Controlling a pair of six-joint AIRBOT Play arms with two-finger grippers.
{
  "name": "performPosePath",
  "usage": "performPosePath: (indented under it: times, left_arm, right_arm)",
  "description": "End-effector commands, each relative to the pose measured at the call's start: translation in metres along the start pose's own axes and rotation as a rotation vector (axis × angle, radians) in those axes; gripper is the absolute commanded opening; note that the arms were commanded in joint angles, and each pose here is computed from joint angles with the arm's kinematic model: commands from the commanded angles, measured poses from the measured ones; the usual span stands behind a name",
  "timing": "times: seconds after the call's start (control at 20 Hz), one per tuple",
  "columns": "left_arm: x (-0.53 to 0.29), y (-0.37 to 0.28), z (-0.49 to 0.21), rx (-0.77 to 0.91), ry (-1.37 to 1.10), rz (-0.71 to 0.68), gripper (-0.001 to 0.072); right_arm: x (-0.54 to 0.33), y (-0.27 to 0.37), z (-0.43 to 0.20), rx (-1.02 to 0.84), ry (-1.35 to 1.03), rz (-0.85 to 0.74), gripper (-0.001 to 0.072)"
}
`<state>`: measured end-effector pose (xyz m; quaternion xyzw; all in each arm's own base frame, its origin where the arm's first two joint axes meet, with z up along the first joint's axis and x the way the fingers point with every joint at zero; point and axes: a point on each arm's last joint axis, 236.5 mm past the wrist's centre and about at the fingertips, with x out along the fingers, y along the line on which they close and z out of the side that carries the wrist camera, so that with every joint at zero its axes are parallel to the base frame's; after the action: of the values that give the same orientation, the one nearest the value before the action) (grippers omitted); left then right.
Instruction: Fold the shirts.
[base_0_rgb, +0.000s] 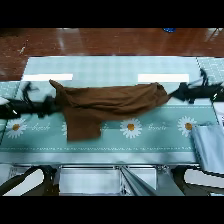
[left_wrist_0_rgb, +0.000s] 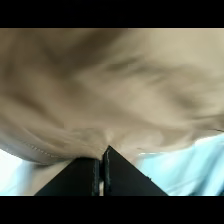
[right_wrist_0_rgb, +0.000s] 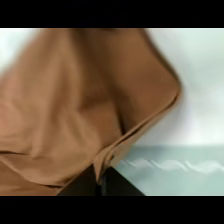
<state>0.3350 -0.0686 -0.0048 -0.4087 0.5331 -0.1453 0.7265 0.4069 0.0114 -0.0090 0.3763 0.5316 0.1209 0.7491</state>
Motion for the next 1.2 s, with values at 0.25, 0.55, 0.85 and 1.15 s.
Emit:
performPosePath:
  times: [0.25, 0.55, 0.85, 1.15]
  left_arm:
    - [-0.243, -0.307, 0.092, 0.697, -0.624, -0.372, 0.0026]
    - [-0.366, -0.355, 0.037, 1.02, -0.993, 0.054, 0.0026]
    - [-0.44, -0.35, -0.077, 1.082, -1.241, 0.313, 0.0026]
    - [-0.455, -0.309, -0.139, 1.037, -1.178, 0.285, 0.0026]
  right_arm:
    - [-0.252, 0.252, 0.086, -0.542, -0.605, 0.055, 0.0016]
    - [-0.394, 0.313, -0.013, -0.772, -0.976, -0.156, 0.0016]
    - [-0.449, 0.315, -0.119, -0.836, -1.111, -0.301, 0.0016]
    - [-0.445, 0.291, -0.153, -0.754, -1.097, -0.327, 0.0016]
